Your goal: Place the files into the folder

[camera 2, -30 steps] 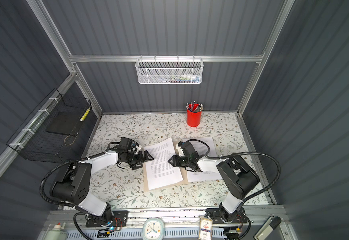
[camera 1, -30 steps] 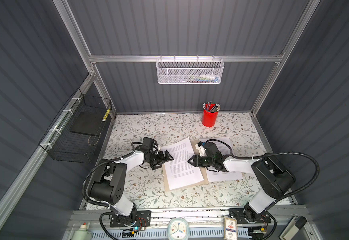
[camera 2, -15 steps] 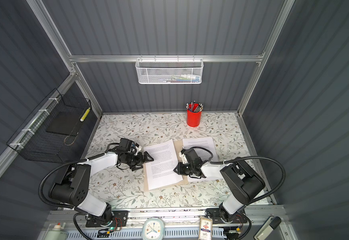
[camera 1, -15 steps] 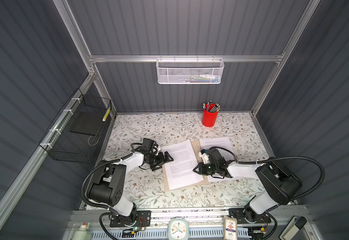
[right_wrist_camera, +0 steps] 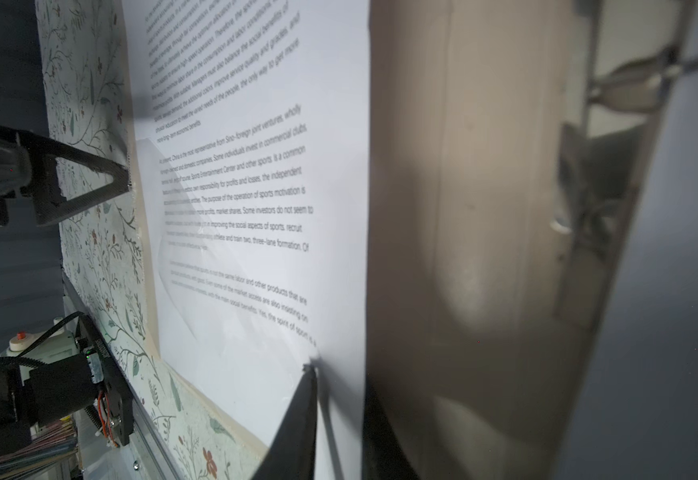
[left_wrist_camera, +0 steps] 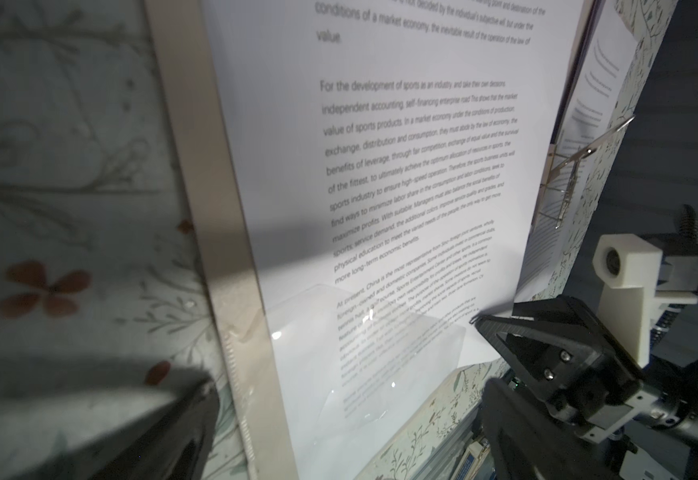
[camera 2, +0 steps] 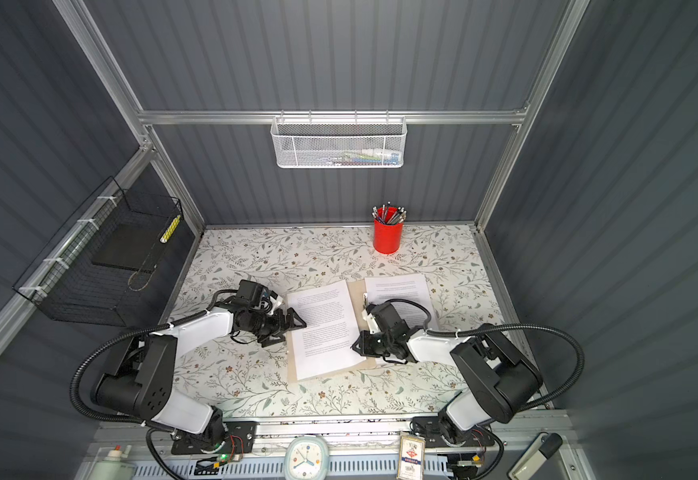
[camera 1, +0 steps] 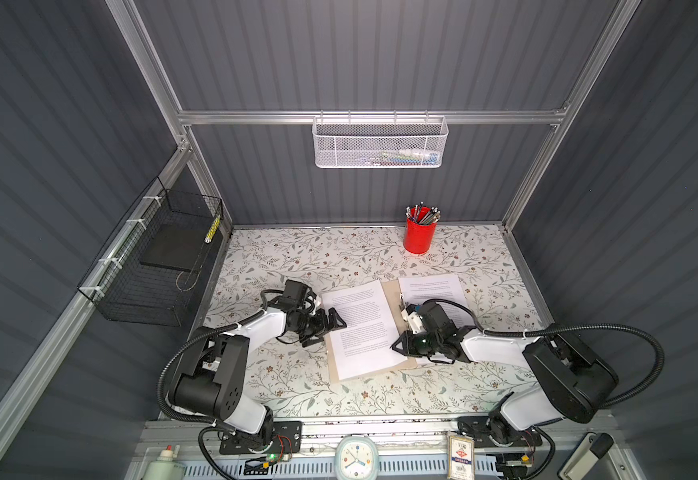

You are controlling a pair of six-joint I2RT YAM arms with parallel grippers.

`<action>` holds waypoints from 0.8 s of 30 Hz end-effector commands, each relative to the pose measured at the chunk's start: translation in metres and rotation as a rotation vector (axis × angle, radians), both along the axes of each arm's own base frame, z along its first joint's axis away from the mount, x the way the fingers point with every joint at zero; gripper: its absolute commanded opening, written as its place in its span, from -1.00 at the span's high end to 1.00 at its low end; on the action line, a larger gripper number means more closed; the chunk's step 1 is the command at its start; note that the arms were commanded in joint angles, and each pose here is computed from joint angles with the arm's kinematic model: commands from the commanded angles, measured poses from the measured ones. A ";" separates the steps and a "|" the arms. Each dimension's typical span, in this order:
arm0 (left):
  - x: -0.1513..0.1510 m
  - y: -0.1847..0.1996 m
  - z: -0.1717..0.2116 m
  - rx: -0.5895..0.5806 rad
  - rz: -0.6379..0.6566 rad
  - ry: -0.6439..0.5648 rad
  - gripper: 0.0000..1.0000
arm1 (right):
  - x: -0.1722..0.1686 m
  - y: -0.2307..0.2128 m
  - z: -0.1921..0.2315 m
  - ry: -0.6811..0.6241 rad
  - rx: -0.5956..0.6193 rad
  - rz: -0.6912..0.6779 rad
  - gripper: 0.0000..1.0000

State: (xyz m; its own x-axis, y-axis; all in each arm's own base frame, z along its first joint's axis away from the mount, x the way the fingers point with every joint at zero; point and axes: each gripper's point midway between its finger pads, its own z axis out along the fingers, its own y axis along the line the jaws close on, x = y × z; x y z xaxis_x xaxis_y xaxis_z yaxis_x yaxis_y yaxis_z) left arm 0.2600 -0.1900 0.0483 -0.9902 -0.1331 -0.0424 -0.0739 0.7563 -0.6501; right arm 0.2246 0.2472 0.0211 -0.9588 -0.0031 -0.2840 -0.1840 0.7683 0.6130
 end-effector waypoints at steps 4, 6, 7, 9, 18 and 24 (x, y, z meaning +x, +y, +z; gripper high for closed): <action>-0.054 0.007 -0.022 0.081 -0.044 0.145 -1.00 | -0.008 -0.008 -0.001 0.010 -0.025 -0.013 0.65; -0.061 0.003 -0.020 0.078 -0.057 0.150 -0.99 | -0.011 -0.010 -0.001 0.015 -0.021 -0.014 0.70; -0.065 0.001 -0.019 0.078 -0.066 0.150 -0.99 | -0.012 -0.011 -0.001 0.018 -0.023 -0.014 0.76; -0.070 -0.002 -0.018 0.086 -0.077 0.151 -0.99 | -0.014 -0.011 -0.003 0.028 -0.023 -0.017 0.89; -0.077 -0.002 -0.029 0.112 -0.078 0.171 -0.99 | -0.019 0.004 -0.005 0.055 0.021 0.004 1.00; -0.077 -0.003 -0.032 0.121 -0.080 0.168 -0.99 | -0.024 0.014 -0.007 0.075 0.035 0.000 1.00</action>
State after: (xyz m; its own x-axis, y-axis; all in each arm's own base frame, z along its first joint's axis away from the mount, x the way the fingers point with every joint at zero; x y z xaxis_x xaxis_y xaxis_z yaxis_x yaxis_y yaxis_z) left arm 0.2064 -0.2081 0.0456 -0.9990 -0.0426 0.0148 -0.0424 0.7780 -0.6269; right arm 0.2086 0.2559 0.0176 -0.9686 0.0076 -0.2487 -0.1581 0.7531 0.6387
